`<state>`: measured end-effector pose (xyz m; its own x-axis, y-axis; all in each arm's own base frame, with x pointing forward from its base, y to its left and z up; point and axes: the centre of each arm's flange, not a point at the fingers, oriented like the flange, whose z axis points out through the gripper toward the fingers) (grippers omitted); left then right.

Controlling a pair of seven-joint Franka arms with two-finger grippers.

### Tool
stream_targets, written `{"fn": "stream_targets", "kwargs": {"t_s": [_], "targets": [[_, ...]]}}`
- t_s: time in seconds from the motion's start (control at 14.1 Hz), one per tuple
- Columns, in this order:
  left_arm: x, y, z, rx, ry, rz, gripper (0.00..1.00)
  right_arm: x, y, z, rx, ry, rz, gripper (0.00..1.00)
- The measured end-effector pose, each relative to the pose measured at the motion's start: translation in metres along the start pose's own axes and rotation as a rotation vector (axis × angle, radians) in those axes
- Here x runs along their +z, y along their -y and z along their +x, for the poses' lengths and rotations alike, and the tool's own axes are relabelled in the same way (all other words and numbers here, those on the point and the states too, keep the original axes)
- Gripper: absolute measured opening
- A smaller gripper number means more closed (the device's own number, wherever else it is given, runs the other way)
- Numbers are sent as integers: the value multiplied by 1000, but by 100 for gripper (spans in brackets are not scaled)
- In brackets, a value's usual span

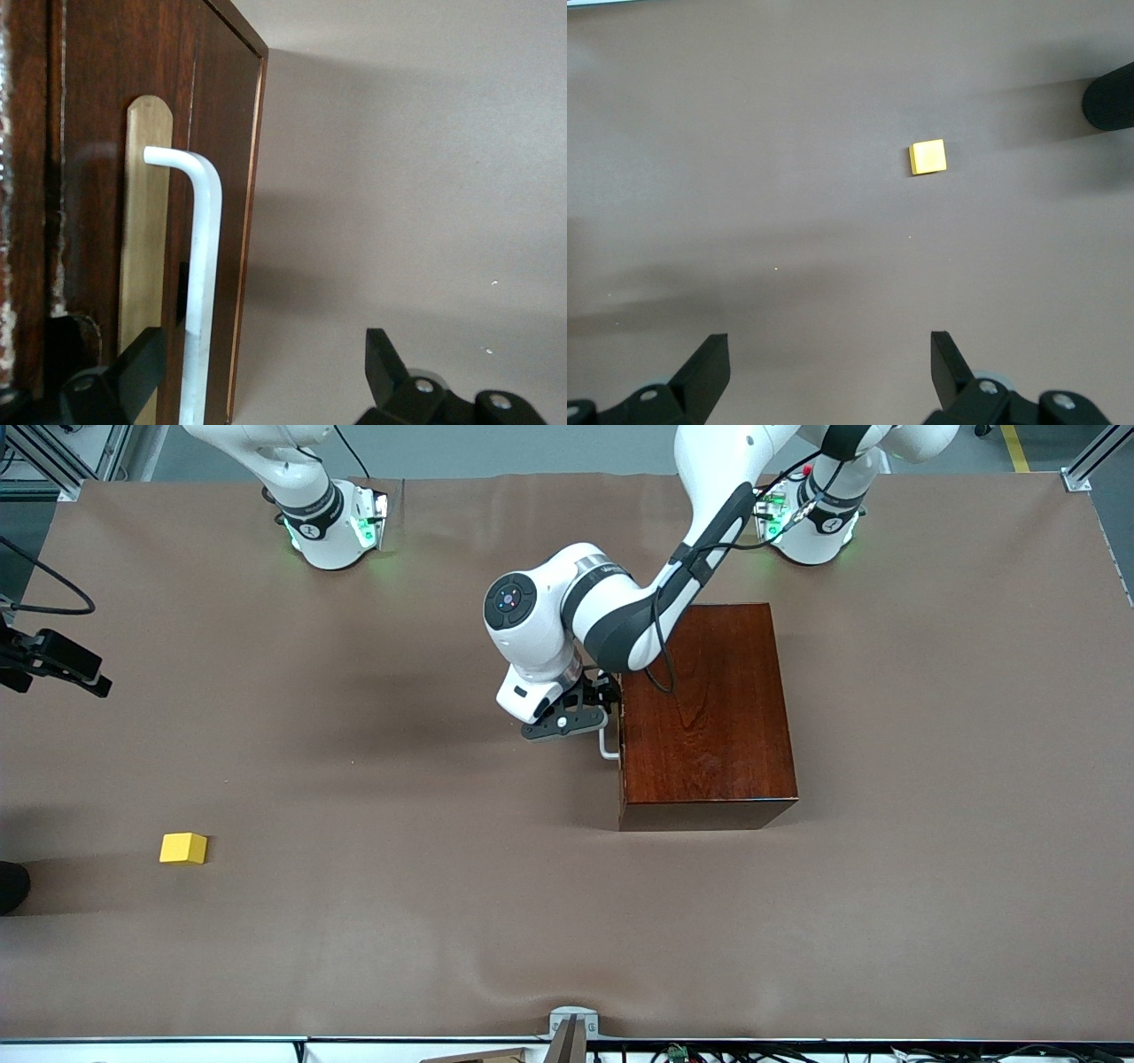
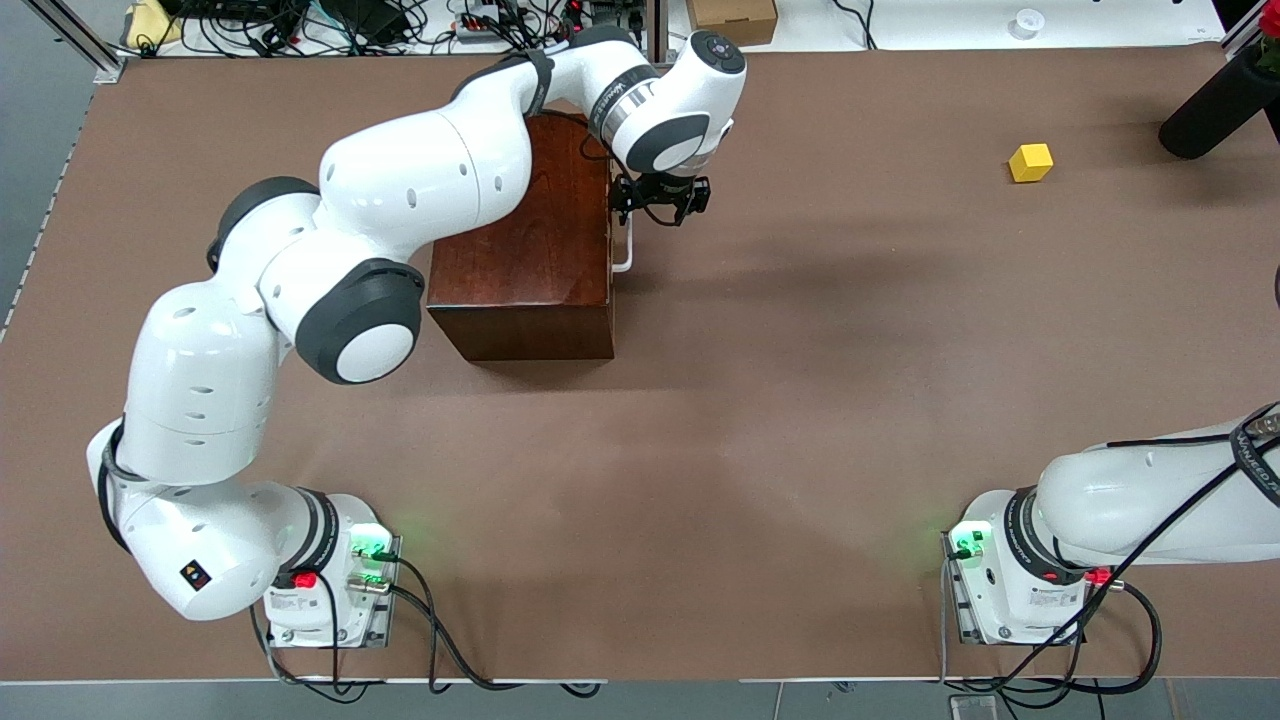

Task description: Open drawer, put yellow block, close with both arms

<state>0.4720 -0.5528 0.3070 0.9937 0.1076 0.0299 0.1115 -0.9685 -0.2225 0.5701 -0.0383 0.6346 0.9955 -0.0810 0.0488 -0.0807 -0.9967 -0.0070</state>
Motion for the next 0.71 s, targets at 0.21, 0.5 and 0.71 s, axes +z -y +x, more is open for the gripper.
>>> {"fn": "stream_targets", "kwargs": {"t_s": [0.21, 0.5, 0.71], "targets": [[5, -4, 1, 0, -2, -6, 100, 0, 0, 0, 0, 0, 0, 100], [10, -6, 2, 1, -2, -6, 100, 0, -1, 0, 2, 0, 0, 100], [9, -7, 3, 1, -9, -18, 100, 0, -1, 0, 3, 0, 0, 100]]}}
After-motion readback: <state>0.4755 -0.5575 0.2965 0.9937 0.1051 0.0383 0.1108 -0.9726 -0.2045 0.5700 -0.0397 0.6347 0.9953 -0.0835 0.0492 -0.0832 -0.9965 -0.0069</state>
